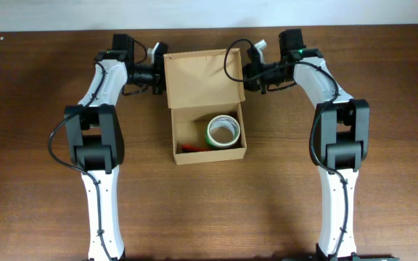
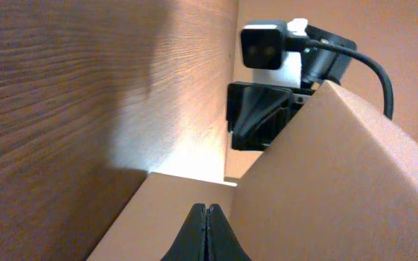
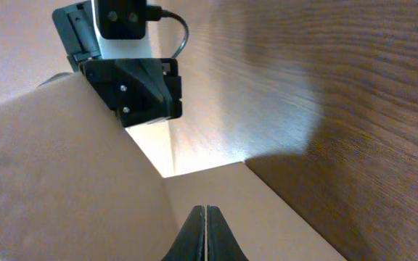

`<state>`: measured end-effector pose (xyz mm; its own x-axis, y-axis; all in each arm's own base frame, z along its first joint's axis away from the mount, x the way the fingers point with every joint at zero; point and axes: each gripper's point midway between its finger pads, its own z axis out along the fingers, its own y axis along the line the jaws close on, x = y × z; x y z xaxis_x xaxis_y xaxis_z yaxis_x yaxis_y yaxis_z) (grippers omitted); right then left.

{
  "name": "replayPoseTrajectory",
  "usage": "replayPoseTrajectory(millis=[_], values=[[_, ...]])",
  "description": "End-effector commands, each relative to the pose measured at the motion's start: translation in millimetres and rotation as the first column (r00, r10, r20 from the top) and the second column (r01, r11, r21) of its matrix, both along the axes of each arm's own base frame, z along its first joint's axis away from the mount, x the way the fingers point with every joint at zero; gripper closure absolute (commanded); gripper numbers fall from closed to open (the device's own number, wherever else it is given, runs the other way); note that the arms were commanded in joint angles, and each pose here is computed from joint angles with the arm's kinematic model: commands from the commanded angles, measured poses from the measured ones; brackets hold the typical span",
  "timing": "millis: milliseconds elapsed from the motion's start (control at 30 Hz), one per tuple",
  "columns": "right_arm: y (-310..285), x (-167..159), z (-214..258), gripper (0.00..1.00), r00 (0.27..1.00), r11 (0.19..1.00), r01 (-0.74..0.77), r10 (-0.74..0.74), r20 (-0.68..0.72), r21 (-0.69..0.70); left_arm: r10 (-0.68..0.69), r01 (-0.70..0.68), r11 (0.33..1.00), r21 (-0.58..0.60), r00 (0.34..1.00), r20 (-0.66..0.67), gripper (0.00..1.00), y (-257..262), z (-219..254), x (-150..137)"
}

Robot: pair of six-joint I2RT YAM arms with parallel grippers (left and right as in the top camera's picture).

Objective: Pack container

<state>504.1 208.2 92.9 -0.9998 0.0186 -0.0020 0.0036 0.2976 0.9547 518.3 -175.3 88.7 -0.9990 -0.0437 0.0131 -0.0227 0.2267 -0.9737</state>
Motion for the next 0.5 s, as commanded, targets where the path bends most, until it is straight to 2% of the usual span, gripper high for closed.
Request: replayPoseTrajectory(millis=[0,133,300,467], values=[[9,-2,43,0.96,0.996,0.996,-0.041,0.034,0.085,0.078,-0.018,0.007,0.999,0.05,0.976,0.217,0.98,-7,79,-1],[9,-1,75,0.96,0.984,0.997,-0.041,0.029,0.176,0.064,-0.017,-0.016,0.993,0.116,0.962,0.273,0.98,-5,106,-7],[11,-5,109,0.96,0.967,1.0,-0.014,0.013,0.255,0.004,-0.045,-0.044,0.964,0.262,0.945,0.325,0.98,4,126,-26],[17,-9,126,0.96,0.954,0.999,-0.001,0.012,0.299,-0.037,-0.074,-0.022,0.957,0.29,0.947,0.313,0.98,1,131,-40]])
